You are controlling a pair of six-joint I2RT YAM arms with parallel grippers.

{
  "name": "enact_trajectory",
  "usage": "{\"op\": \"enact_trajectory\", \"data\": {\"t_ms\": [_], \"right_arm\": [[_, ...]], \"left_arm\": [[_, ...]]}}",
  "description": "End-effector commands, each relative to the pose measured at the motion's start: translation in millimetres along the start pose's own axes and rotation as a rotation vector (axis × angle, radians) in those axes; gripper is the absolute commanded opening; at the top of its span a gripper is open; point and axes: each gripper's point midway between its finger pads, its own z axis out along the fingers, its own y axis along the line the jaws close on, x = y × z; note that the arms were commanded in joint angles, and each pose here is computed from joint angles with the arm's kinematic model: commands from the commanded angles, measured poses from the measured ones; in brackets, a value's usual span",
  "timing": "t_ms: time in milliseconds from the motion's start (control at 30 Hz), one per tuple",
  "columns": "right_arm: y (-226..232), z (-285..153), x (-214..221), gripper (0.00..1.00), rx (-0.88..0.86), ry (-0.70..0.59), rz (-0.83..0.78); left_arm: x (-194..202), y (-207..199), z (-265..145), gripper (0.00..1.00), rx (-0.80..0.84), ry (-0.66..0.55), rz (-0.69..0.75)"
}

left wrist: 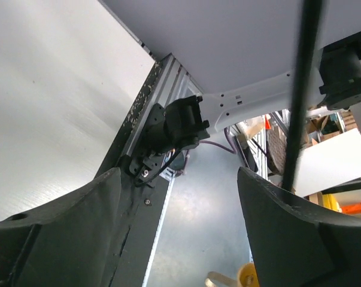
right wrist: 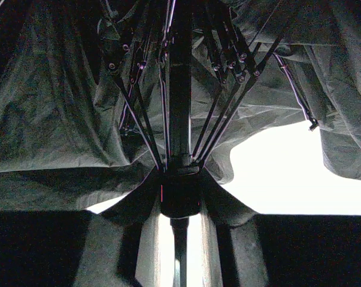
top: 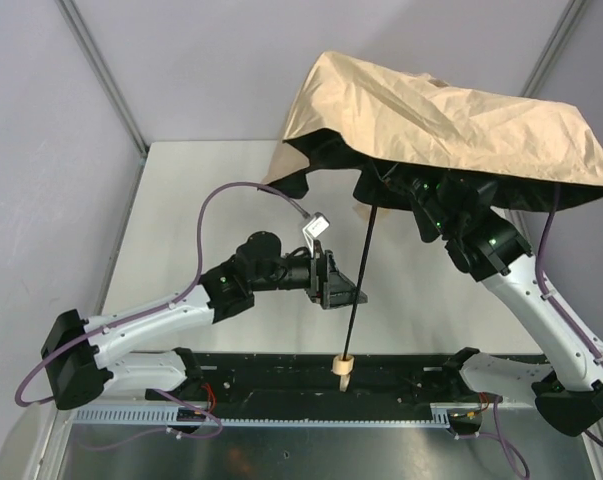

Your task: Put away the umbrella

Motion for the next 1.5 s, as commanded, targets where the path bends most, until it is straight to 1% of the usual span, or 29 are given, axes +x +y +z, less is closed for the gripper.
{"op": "enact_trajectory", "data": {"t_ms": [0, 133, 200, 267, 433, 533, 600, 633, 667, 700, 800, 900, 933, 967, 1067, 1200, 1267, 1367, 1467], "right_arm": [[19.9, -6.2, -25.0, 0.00, 0.018, -0.095, -0.112], [33.0, -17.9, -24.2, 0.00, 0.025, -0.098, -0.213], [33.0, -24.8, -29.4, 0.00, 0.050, -0.116, -0.230], [29.9, -28.7, -35.5, 0.00, 0.090, -0.140, -0.231], [27.1, -28.3, -46.8, 0.00, 0.177, -0.202, -0.209], [28.9, -26.9, -51.7, 0.00, 0.228, -0.236, -0.196], [35.6, -28.1, -54.1, 0.00, 0.245, -0.249, -0.195], [39.9, -28.9, -55.8, 0.00, 0.250, -0.254, -0.196], [45.3, -30.0, -57.2, 0.00, 0.250, -0.257, -0.200], [51.7, -32.2, -59.4, 0.00, 0.248, -0.262, -0.206], [72.5, -41.7, -59.1, 0.00, 0.241, -0.264, -0.251], [83.0, -47.0, -52.1, 0.00, 0.224, -0.236, -0.264], [82.7, -47.7, -48.8, 0.00, 0.220, -0.227, -0.261], [80.2, -47.1, -43.8, 0.00, 0.220, -0.218, -0.260], [59.6, -36.9, -26.2, 0.00, 0.224, -0.171, -0.245], [7.7, -12.0, 19.1, 0.00, 0.219, -0.013, -0.182], [-19.9, 1.5, 46.5, 0.00, 0.202, 0.082, -0.133], [-53.8, 16.3, 93.0, 0.00, 0.188, 0.241, -0.077], [-74.3, 23.4, 128.9, 0.00, 0.196, 0.318, -0.052]], "left_arm": [[-36.3, -35.0, -7.3, 0.82, 0.054, -0.091, 0.117], [-59.8, -32.0, -24.1, 0.80, -0.038, -0.188, 0.143], [-69.3, -30.8, -33.6, 0.84, -0.065, -0.230, 0.152], [-73.9, -34.7, -37.6, 0.89, -0.057, -0.245, 0.169], [-60.3, -55.6, -20.5, 0.93, 0.047, -0.151, 0.184], [-48.7, -61.1, -9.5, 0.91, 0.069, -0.109, 0.190], [-42.0, -58.0, -4.4, 0.85, 0.061, -0.088, 0.185], [-38.9, -54.5, -3.0, 0.80, 0.051, -0.081, 0.178], [-35.7, -51.0, -1.9, 0.74, 0.042, -0.071, 0.173], [-33.4, -48.8, -1.5, 0.67, 0.037, -0.065, 0.171], [-33.8, -50.3, -5.2, 0.41, 0.038, -0.070, 0.186], [-41.9, -56.0, -13.3, 0.13, 0.037, -0.109, 0.216], [-44.9, -56.7, -16.4, 0.07, 0.030, -0.125, 0.220], [-46.7, -56.8, -19.2, 0.03, 0.023, -0.139, 0.218], [-46.2, -54.4, -25.9, 0.00, 0.003, -0.157, 0.177], [-35.2, -33.0, -27.8, 0.00, -0.059, -0.151, 0.064], [-28.6, -8.9, -26.9, 0.00, -0.115, -0.145, -0.007], [-22.6, 44.4, -26.9, 0.00, -0.216, -0.133, -0.151], [-17.6, 83.7, -24.5, 0.00, -0.289, -0.122, -0.199]]}}
